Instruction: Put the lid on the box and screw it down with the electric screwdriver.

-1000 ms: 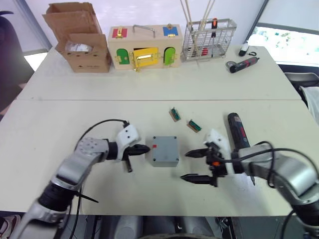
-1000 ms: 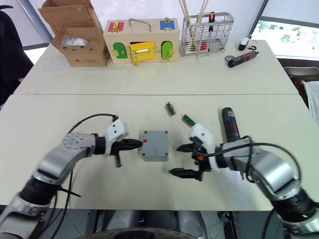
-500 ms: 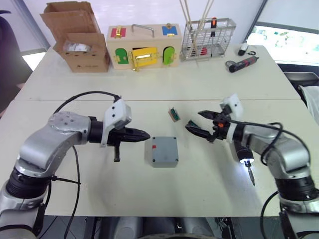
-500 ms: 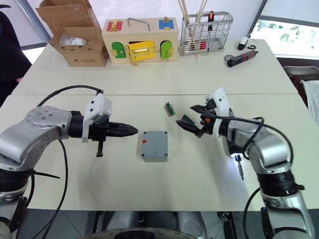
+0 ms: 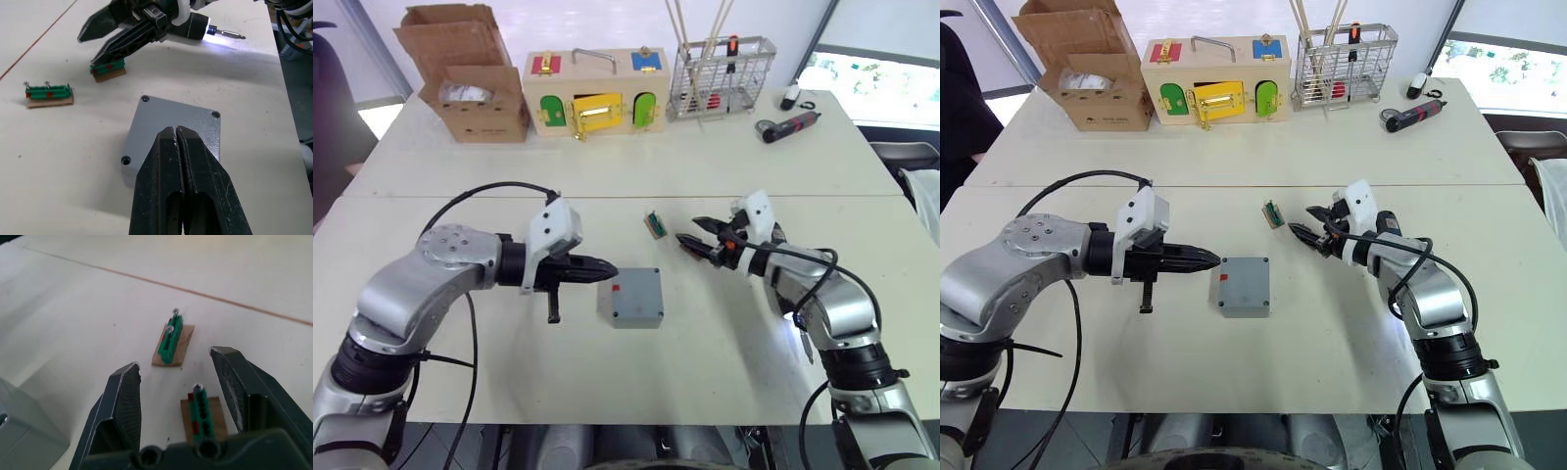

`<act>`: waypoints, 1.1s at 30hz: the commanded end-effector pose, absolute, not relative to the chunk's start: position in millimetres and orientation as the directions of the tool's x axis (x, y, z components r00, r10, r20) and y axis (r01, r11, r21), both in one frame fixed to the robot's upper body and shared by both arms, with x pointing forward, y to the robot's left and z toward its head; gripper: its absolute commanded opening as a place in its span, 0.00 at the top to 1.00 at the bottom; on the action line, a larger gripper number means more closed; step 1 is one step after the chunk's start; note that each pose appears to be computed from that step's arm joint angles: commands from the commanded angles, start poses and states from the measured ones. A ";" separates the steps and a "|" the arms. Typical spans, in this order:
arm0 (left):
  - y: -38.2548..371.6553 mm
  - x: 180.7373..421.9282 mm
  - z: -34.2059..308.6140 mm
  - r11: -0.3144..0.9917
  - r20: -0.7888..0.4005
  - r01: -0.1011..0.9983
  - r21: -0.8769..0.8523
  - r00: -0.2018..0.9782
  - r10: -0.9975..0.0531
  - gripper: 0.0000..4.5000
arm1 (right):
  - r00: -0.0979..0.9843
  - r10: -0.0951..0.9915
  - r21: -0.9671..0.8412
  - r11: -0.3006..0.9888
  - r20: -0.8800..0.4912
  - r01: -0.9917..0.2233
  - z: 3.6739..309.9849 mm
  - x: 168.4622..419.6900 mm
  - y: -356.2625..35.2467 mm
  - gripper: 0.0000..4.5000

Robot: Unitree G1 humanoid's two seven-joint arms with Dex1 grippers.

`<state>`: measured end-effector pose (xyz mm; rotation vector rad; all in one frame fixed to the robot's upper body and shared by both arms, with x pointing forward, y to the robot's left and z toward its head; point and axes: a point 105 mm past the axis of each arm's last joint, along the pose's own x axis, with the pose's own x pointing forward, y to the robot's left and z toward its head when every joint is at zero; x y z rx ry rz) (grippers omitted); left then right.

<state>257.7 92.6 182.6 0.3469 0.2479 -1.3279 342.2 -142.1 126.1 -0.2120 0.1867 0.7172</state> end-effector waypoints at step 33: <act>93.9 258.1 171.8 0.211 -0.372 0.969 0.130 0.245 -0.895 1.00 | 0.793 0.591 -0.162 0.776 -0.150 -0.609 152.4 354.7 -144.6 0.99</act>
